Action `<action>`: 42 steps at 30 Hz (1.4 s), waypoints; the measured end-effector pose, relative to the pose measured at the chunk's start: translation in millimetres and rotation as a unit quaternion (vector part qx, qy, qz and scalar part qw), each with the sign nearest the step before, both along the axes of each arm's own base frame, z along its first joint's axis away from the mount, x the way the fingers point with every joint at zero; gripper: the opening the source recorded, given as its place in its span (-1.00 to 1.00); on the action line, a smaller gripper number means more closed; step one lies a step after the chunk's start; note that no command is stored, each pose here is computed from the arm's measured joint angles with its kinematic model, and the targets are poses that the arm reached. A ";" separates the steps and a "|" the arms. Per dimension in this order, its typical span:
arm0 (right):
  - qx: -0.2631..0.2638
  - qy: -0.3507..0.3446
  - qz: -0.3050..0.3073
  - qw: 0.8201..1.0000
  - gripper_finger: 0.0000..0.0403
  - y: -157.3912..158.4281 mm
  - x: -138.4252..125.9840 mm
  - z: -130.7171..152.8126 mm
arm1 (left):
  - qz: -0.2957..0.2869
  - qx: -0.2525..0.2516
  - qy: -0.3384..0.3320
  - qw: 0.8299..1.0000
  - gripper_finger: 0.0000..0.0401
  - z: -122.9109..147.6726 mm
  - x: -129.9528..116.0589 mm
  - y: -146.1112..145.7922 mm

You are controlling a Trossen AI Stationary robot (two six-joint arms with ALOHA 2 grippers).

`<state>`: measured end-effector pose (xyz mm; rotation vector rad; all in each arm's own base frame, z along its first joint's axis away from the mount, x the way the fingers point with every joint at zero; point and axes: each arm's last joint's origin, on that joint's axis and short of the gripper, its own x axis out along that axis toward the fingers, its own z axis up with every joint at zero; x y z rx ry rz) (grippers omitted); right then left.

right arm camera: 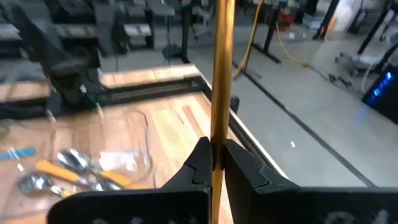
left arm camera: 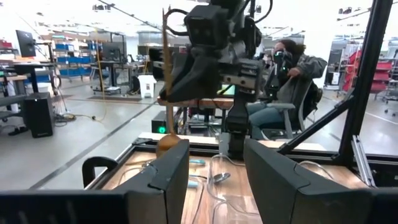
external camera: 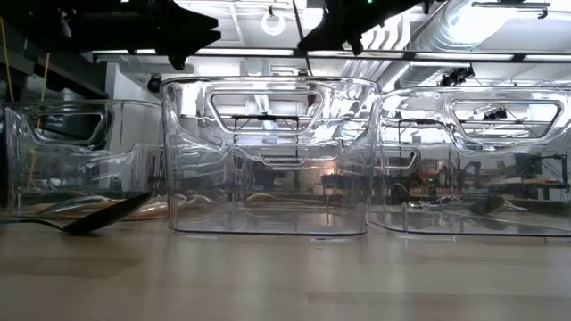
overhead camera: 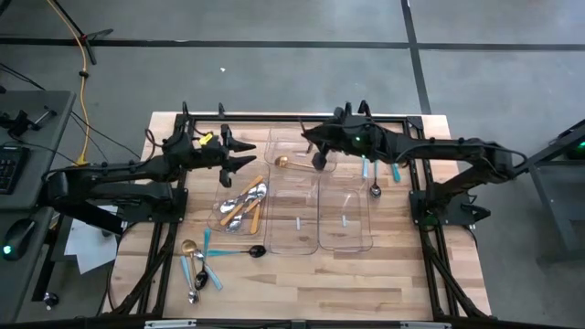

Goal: Sort silverware by color (type)
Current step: Put the gold spoon into the top transparent bin

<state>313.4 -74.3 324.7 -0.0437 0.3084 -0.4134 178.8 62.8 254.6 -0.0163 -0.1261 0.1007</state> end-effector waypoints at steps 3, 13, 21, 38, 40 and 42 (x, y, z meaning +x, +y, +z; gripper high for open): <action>0.008 0.033 -0.007 0.999 -0.97 -6.6 7.6 2.5 | 0.000 0.000 -0.002 1.000 -0.28 0.4 -0.1 0.0; 0.032 0.133 -0.027 0.990 -0.97 -30.8 31.0 -24.9 | -0.030 -0.002 -0.046 0.998 -0.28 15.6 -13.7 -7.0; 0.054 0.189 -0.033 0.980 -0.97 -43.6 45.3 -62.7 | -0.067 0.001 -0.087 0.994 -0.28 29.9 -30.9 -16.0; 0.075 0.226 -0.044 0.970 -0.97 -50.5 52.4 -89.5 | -0.057 0.007 -0.077 0.995 -0.28 28.2 -31.4 -15.7; 0.075 0.226 -0.044 0.970 -0.97 -50.3 52.4 -89.6 | -0.057 0.006 -0.075 0.996 -0.28 27.9 -31.3 -15.7; 0.075 0.226 -0.044 0.970 -0.97 -50.5 52.4 -89.6 | -0.057 0.005 -0.072 0.996 -0.28 27.2 -31.1 -15.6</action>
